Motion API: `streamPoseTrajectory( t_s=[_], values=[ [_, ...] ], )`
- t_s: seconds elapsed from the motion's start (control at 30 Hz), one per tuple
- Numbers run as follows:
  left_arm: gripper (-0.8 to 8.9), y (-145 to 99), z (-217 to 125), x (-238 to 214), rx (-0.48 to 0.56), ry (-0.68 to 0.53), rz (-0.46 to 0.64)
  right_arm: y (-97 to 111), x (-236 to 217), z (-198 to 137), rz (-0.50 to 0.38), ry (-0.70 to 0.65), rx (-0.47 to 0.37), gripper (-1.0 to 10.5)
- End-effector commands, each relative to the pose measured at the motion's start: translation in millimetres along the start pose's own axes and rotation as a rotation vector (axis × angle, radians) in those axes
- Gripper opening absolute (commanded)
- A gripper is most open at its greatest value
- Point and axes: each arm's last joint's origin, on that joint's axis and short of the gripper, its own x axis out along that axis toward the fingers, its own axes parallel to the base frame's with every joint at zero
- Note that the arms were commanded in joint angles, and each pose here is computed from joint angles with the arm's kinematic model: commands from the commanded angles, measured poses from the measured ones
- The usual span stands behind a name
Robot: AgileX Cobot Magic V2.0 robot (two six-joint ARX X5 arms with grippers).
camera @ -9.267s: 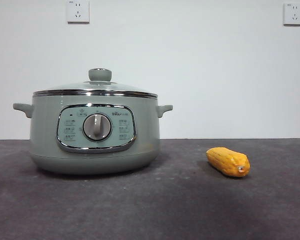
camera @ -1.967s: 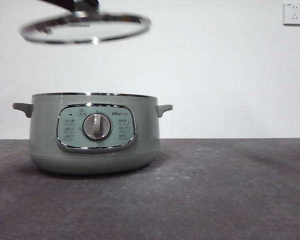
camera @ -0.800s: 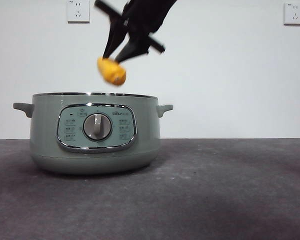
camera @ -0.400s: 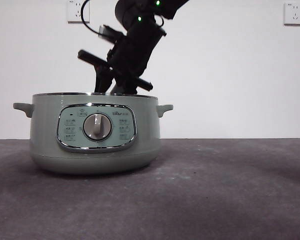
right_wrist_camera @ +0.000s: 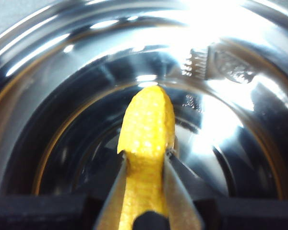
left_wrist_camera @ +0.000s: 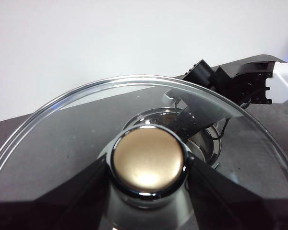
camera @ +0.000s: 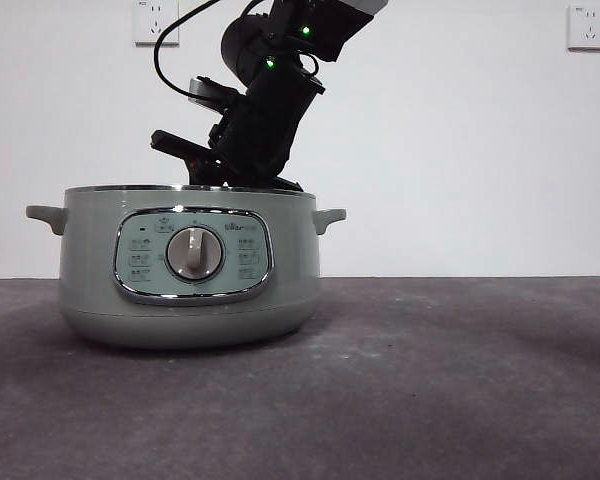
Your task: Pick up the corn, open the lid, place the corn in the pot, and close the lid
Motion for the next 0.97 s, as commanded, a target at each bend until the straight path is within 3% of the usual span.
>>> streamPoseTrajectory(
  t_s=[0.03,0.17,0.27,0.33,0.67,0.83,0.97],
  values=[
    [-0.08,-0.7,4.1,-4.8,0.006,-0.055,-0.001,0.3,13.6,-8.4,0.000,0.044,-0.017,-0.2],
    [-0.08,-0.7,3.6,-4.8,0.003,-0.050,-0.002,0.4,13.8,-9.4,0.002,0.054,-0.014,0.5],
    [-0.08,-0.7,3.6,-4.8,-0.001,-0.050,-0.002,0.2,13.7,-10.3,0.001,0.063,-0.013,2.6],
    [-0.08,-0.8,3.7,-4.8,-0.003,-0.051,-0.003,0.4,13.7,-10.6,0.010,0.067,-0.011,3.3],
    [-0.08,-0.7,3.8,-4.6,-0.003,-0.050,-0.002,2.4,5.6,-4.5,0.012,0.046,-0.003,3.3],
    [-0.08,0.5,6.0,0.9,-0.003,-0.044,-0.003,10.4,-35.0,16.5,0.001,-0.017,-0.023,3.3],
    [-0.08,2.4,9.3,10.0,-0.005,-0.031,-0.007,18.1,-84.5,31.1,-0.072,-0.066,-0.029,3.3]
  ],
)
